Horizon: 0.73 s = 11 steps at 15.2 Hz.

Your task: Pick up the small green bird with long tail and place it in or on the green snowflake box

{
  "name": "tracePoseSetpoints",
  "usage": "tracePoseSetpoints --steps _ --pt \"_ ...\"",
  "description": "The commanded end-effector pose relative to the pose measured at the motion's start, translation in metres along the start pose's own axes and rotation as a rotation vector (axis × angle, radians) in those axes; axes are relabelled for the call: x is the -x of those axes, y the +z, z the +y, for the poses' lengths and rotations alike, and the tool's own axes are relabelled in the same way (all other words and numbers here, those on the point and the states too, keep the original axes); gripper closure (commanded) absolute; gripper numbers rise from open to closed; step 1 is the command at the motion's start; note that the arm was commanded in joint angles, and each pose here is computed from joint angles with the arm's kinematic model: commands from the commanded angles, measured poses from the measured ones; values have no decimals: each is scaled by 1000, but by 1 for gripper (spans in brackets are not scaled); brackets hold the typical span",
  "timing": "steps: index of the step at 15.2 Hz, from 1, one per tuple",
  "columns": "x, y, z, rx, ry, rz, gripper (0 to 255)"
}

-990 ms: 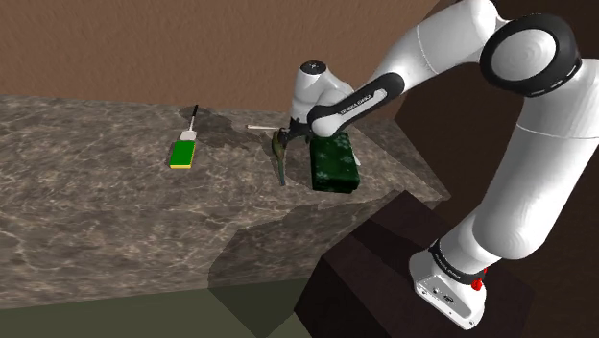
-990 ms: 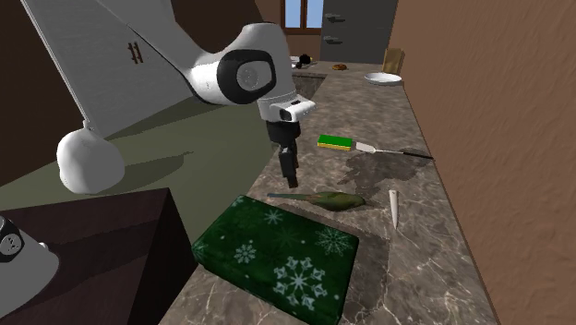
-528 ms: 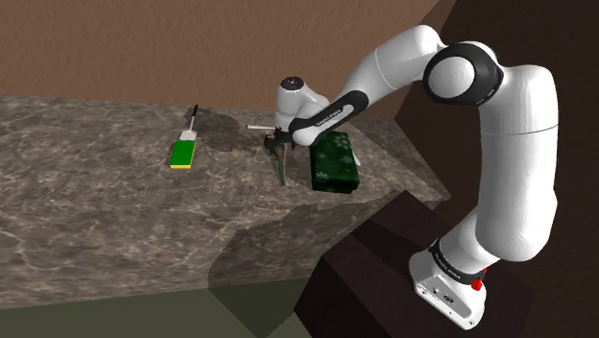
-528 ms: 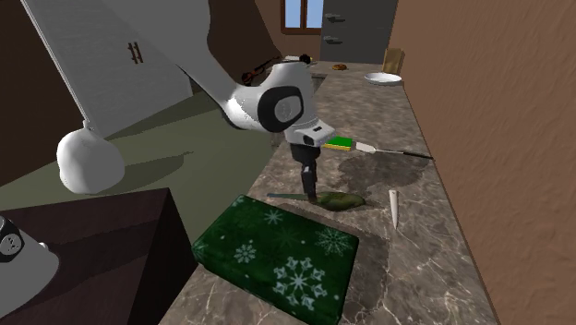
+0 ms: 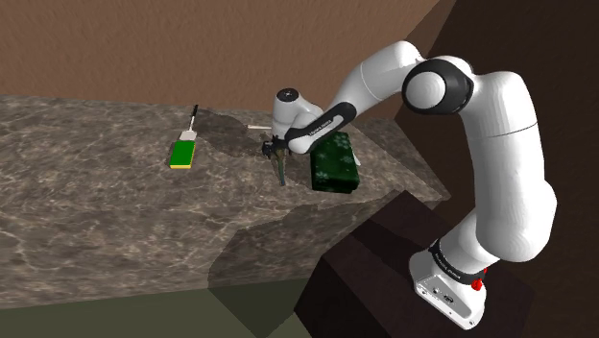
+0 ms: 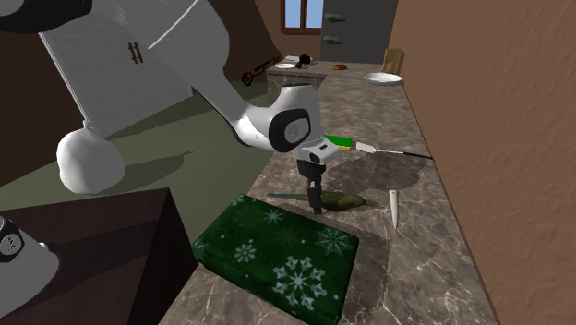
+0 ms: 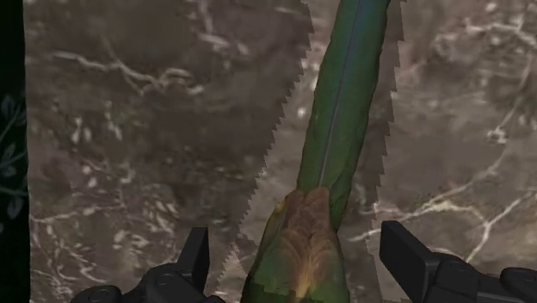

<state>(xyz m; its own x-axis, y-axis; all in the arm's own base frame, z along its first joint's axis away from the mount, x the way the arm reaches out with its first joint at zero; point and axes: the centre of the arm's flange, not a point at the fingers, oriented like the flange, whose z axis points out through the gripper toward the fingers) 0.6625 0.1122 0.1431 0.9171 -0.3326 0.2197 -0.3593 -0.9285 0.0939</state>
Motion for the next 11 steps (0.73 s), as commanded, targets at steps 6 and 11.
tracePoseSetpoints --steps 6,11 --pt "0 3 0 0 0 0 0" --pt "1 3 0 0 0 0 255"
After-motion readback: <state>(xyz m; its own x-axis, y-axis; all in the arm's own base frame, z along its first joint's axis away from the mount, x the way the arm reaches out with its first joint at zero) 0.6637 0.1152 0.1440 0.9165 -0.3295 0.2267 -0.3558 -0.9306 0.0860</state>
